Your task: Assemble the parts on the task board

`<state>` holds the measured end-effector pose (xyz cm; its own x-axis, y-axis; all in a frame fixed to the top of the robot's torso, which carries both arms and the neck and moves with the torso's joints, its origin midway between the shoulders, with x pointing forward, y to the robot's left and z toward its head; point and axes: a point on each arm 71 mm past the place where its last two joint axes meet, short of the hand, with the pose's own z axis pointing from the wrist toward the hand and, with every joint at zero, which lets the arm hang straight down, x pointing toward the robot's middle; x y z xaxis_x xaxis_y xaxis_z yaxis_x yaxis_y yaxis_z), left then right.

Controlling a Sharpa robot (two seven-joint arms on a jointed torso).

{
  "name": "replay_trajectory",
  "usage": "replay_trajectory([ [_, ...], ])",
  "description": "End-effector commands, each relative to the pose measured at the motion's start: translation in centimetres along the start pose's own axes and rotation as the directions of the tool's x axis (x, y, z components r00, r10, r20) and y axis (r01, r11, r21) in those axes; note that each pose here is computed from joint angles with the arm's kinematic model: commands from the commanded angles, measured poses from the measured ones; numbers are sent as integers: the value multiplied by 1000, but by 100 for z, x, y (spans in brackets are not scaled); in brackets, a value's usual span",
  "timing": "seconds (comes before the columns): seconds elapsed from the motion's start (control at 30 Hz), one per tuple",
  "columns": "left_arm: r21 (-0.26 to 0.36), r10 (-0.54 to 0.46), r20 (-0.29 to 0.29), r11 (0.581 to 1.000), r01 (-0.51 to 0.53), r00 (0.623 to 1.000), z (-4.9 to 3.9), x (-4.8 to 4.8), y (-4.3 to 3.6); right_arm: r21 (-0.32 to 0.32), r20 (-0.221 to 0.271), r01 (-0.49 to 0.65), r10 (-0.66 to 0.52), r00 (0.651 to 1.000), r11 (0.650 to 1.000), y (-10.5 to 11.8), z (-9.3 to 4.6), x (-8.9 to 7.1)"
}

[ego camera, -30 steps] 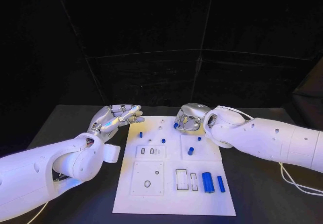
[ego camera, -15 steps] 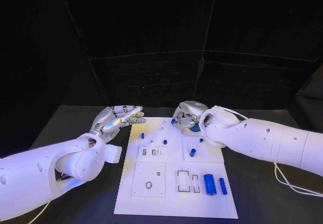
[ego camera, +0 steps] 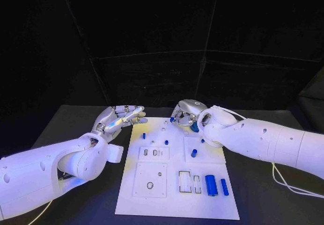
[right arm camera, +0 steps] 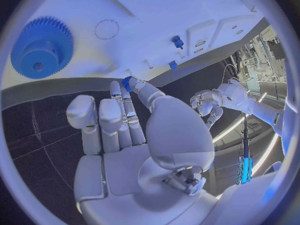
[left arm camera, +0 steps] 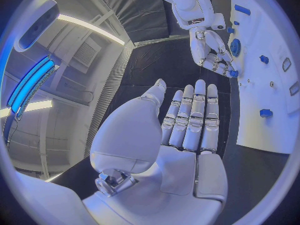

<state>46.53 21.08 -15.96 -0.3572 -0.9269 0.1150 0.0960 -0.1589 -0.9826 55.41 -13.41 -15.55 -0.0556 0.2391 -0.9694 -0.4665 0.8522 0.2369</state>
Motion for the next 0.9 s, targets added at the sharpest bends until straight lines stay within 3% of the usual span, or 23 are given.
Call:
replay_trajectory([
  [0.03,9,-4,-16,1000,4,1000,8,13,-15,-9,31,-9,9,999,1000,25,22,-30],
  [0.9,10,-5,-20,1000,5,1000,26,24,-18,-22,-6,-17,16,1000,1000,181,160,45],
])
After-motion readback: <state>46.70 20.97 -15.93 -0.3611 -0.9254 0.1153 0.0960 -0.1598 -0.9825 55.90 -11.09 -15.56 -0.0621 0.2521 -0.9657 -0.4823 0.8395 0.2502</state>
